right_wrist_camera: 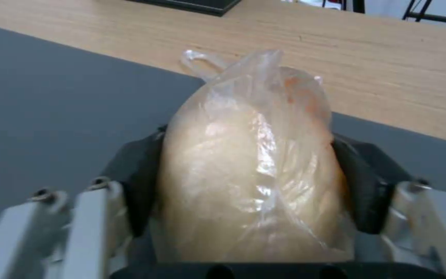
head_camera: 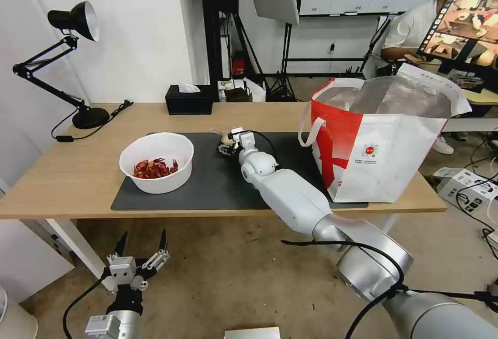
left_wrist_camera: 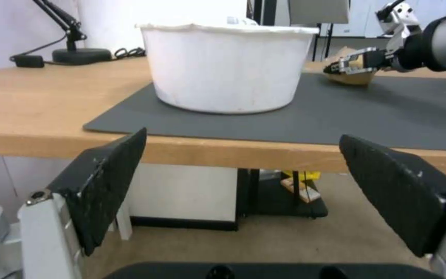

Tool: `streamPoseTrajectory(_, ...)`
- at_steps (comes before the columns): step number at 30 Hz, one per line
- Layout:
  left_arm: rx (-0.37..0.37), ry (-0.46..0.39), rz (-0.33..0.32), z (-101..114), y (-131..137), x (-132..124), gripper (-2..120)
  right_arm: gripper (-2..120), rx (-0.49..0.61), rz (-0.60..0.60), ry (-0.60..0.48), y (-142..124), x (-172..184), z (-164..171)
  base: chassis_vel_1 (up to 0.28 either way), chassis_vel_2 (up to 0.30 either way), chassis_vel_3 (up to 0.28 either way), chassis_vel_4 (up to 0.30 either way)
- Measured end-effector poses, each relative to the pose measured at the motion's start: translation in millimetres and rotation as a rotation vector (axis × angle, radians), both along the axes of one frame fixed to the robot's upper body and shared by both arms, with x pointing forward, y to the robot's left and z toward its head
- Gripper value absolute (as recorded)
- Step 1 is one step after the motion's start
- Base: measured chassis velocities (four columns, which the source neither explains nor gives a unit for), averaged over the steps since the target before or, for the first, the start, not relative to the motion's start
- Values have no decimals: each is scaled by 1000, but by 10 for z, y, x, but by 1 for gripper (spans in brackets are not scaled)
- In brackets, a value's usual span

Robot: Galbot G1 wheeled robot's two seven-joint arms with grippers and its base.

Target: Pick up the trash from the table and place it into the takeout bag.

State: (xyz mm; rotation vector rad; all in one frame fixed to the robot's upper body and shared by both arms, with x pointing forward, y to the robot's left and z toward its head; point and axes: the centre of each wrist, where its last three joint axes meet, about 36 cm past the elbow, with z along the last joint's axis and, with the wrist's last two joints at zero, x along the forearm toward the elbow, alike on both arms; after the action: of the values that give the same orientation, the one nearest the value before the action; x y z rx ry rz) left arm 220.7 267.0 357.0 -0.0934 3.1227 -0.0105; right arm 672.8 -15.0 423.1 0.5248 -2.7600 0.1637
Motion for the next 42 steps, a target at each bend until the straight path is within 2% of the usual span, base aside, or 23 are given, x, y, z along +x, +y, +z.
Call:
streamPoseTrajectory(2, 2, -2, 0, 12, 7, -2, 100, 57, 6, 1, 8, 29, -34, 1, 0, 0, 0, 0)
streamPoseTrajectory(3, 2, -2, 0, 12, 7, -2, 100, 57, 6, 1, 8, 29, -34, 1, 0, 0, 0, 0)
streamPoseTrajectory(6, 3, -2, 1, 18, 12, -11, 100, 41, 23, -9, 16, 90, -123, -16, 0, 0, 0, 0)
streamPoseTrajectory(7, 3, -2, 1, 18, 12, -11, 100, 41, 23, -9, 16, 90, -123, -16, 0, 0, 0, 0)
streamPoseTrajectory(10, 3, -2, 2, 19, 12, -13, 100, 28, 56, -16, 5, 144, -250, 23, 0, 0, 0, 0)
streamPoseTrajectory(11, 3, -2, 2, 19, 12, -13, 100, 28, 56, -16, 5, 144, -250, 23, 0, 0, 0, 0)
streamPoseTrajectory(13, 1, -5, 3, 25, 8, -12, 100, 21, 78, -13, -26, 146, -374, 105, 0, 0, 0, 0)
streamPoseTrajectory(14, -2, -9, 5, 32, -1, -12, 100, 14, 74, -13, -78, 88, -542, 168, 0, 0, 0, 0)
streamPoseTrajectory(15, -2, -9, 5, 32, -1, -12, 100, 14, 74, -13, -78, 88, -542, 168, 0, 0, 0, 0)
streamPoseTrajectory(17, -9, -9, 6, 29, -22, -15, 100, 9, 65, -22, -152, 14, -788, 267, 0, 0, 0, 0)
streamPoseTrajectory(19, -11, -9, 6, 30, -32, -15, 100, 8, 69, -23, -183, -10, -900, 328, 0, 0, 0, 0)
streamPoseTrajectory(22, -12, -17, 1, 69, -52, -19, 100, 8, 80, -17, -308, -110, -1243, 548, 0, 0, 0, 0)
streamPoseTrajectory(24, -10, -19, 0, 79, -52, -18, 100, 8, 78, -19, -339, -148, -1295, 584, 0, 0, 0, 0)
streamPoseTrajectory(27, -5, -17, 1, 85, -60, -35, 100, 8, 72, -40, -480, -356, -1508, 699, 0, 0, 0, 0)
streamPoseTrajectory(29, -3, -16, 1, 83, -63, -43, 100, 8, 73, -46, -505, -404, -1556, 714, 0, 0, 0, 0)
streamPoseTrajectory(30, -1, -14, 2, 82, -69, -60, 100, 8, 76, -61, -565, -538, -1676, 750, 0, 0, 0, 0)
streamPoseTrajectory(36, 0, -16, -1, 98, -82, -76, 100, 7, 107, -104, -674, -813, -1822, 919, 0, 0, 0, 0)
streamPoseTrajectory(39, -6, -14, -6, 100, -122, -77, 100, 7, 124, -171, -726, -1037, -1813, 1130, 0, 0, 0, 0)
streamPoseTrajectory(40, -6, -14, -6, 100, -122, -77, 100, 7, 124, -171, -726, -1037, -1813, 1130, 0, 0, 0, 0)
streamPoseTrajectory(42, -9, -14, -9, 96, -159, -72, 100, 7, 104, -249, -755, -1236, -1735, 1308, 0, 0, 0, 0)
